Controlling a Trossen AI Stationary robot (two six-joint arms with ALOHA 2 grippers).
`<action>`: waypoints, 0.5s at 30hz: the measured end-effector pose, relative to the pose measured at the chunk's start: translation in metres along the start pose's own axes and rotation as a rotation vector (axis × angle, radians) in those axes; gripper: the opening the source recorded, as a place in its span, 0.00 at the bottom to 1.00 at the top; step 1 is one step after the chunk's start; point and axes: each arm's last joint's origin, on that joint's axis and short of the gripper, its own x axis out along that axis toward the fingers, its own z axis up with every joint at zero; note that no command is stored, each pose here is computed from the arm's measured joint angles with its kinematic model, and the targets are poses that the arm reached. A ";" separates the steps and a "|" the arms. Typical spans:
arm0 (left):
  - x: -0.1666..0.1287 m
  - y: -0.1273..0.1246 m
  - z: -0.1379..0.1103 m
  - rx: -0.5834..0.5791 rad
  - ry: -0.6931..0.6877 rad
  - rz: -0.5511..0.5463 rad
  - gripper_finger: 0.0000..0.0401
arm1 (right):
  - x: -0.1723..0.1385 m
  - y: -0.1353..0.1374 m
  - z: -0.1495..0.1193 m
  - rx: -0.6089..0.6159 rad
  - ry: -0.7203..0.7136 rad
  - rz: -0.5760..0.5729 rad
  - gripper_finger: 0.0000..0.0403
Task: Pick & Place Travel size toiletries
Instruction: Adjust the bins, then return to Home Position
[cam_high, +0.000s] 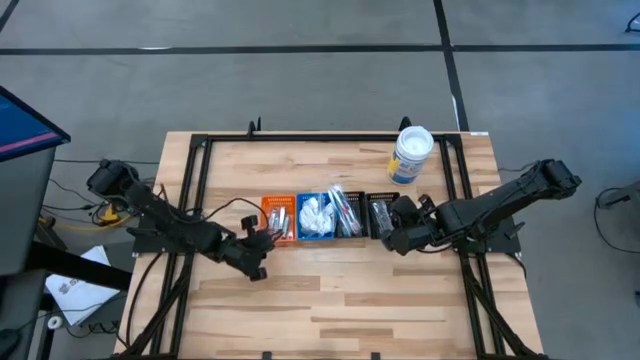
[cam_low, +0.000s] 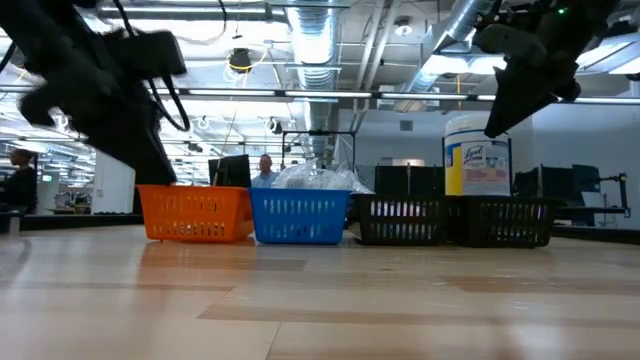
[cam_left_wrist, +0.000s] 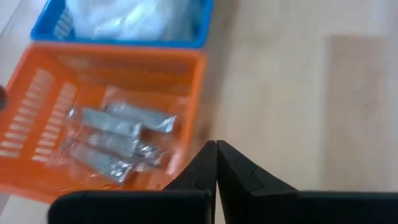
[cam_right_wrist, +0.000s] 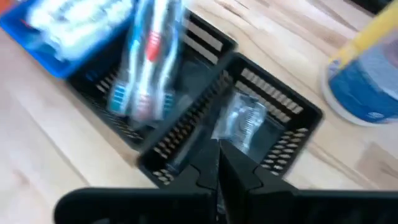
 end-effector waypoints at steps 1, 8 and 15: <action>-0.006 -0.002 0.002 0.000 -0.021 -0.021 0.00 | 0.000 0.001 0.001 0.013 -0.006 0.013 0.00; -0.066 -0.005 0.013 -0.057 -0.305 -0.105 0.00 | -0.017 0.011 0.013 -0.202 -0.310 0.048 0.00; -0.101 -0.001 0.012 -0.069 -0.463 -0.099 0.00 | -0.010 -0.003 -0.006 -0.331 -0.408 0.417 0.00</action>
